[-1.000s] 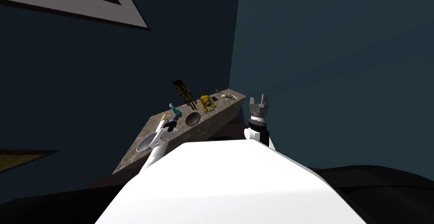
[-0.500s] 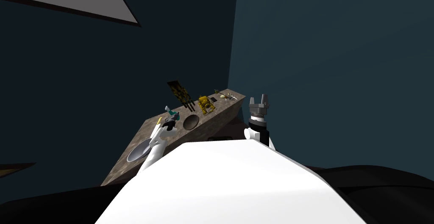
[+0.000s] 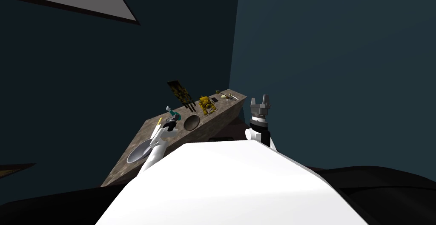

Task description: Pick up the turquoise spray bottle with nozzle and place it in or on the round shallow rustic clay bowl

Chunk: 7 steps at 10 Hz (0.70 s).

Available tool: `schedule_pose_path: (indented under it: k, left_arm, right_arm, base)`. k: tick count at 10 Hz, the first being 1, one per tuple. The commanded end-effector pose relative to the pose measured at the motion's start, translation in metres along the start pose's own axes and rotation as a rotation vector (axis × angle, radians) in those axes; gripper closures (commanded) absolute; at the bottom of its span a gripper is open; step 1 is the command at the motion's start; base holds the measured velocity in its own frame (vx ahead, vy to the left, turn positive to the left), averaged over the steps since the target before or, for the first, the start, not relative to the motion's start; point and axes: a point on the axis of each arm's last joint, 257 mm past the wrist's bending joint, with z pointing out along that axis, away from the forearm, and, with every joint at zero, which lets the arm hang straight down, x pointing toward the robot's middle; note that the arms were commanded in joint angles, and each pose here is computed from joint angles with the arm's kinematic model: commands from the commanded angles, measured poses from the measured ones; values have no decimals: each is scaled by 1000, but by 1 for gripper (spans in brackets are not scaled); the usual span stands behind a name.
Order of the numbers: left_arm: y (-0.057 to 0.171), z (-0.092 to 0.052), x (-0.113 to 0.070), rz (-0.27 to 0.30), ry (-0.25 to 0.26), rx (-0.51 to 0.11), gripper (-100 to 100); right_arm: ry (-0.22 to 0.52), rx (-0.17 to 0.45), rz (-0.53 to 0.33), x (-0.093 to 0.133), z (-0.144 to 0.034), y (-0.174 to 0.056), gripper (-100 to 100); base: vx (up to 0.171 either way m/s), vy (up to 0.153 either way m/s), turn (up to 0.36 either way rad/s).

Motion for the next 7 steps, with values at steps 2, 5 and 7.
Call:
schedule_pose_path:
  k: [2,5,7]
  left_arm:
    - [0,0,0,0,0,0,0]
    - [1,0,-6,-6,-1,-6,100]
    - [1,1,-11,-13,-3,-12,100]
  right_arm:
    - [0,0,0,0,0,0,0]
    - [0,0,0,0,0,0,0]
    - [0,0,0,0,0,0,0]
  base:
    - [0,0,0]
    - [-34,-27,3]
    - [-164,-122,19]
